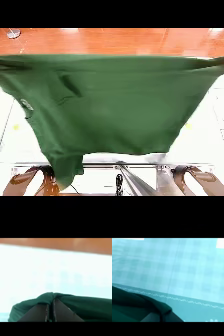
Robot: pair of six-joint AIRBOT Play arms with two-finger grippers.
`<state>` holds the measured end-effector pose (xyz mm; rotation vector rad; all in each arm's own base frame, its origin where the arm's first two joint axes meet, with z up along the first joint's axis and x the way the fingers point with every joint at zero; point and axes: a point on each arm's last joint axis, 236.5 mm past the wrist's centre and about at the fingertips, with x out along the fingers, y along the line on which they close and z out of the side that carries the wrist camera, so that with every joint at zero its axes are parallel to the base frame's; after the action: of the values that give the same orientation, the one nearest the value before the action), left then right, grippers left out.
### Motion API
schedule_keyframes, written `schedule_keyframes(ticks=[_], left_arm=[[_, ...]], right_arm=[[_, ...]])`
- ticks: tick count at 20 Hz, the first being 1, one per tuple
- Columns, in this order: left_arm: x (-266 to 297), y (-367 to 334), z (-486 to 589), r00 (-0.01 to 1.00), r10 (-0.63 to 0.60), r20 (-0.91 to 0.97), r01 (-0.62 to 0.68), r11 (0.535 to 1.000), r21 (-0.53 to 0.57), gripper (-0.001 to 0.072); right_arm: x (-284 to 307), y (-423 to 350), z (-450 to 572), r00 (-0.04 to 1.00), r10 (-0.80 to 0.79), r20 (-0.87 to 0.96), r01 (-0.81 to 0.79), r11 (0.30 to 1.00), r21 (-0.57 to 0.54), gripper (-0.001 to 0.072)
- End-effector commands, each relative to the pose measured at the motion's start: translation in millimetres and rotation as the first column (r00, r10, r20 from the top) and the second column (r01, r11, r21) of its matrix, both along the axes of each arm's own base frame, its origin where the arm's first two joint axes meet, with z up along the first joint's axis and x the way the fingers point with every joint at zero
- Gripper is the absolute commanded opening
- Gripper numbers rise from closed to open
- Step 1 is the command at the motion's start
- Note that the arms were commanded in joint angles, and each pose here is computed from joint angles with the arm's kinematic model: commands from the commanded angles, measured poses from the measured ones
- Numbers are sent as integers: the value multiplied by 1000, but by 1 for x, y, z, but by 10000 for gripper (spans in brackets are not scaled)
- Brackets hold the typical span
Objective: Fold the shirts.
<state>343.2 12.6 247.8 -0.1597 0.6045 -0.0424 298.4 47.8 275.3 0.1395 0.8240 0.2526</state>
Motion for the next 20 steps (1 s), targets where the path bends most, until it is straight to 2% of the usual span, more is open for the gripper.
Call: schedule_keyframes(ticks=[1, 7, 11, 14, 17, 20], left_arm=[[66, -8, -81, 990, -35, -134, 22, 995, -94, 21], [185, -34, -161, 989, -67, -133, 55, 995, -87, 21], [208, -45, -224, 946, -73, -315, 19, 985, -171, 22], [188, -56, -261, 881, -114, -459, 14, 976, -216, 22], [162, -53, -269, 820, -177, -545, 68, 975, -213, 23], [122, -49, -282, 705, -249, -664, 119, 965, -235, 22]], right_arm=[[74, -11, -93, 992, -50, -118, 54, 998, 35, 28], [213, -39, -206, 962, -187, -199, 206, 975, 78, 28], [260, -31, -265, 919, -179, -352, 239, 961, 136, 28], [258, -18, -287, 893, -137, -429, 235, 954, 185, 28], [233, -16, -282, 886, -35, -463, 117, 982, 150, 29], [178, -24, -290, 782, 56, -620, 5, 995, 96, 29]])
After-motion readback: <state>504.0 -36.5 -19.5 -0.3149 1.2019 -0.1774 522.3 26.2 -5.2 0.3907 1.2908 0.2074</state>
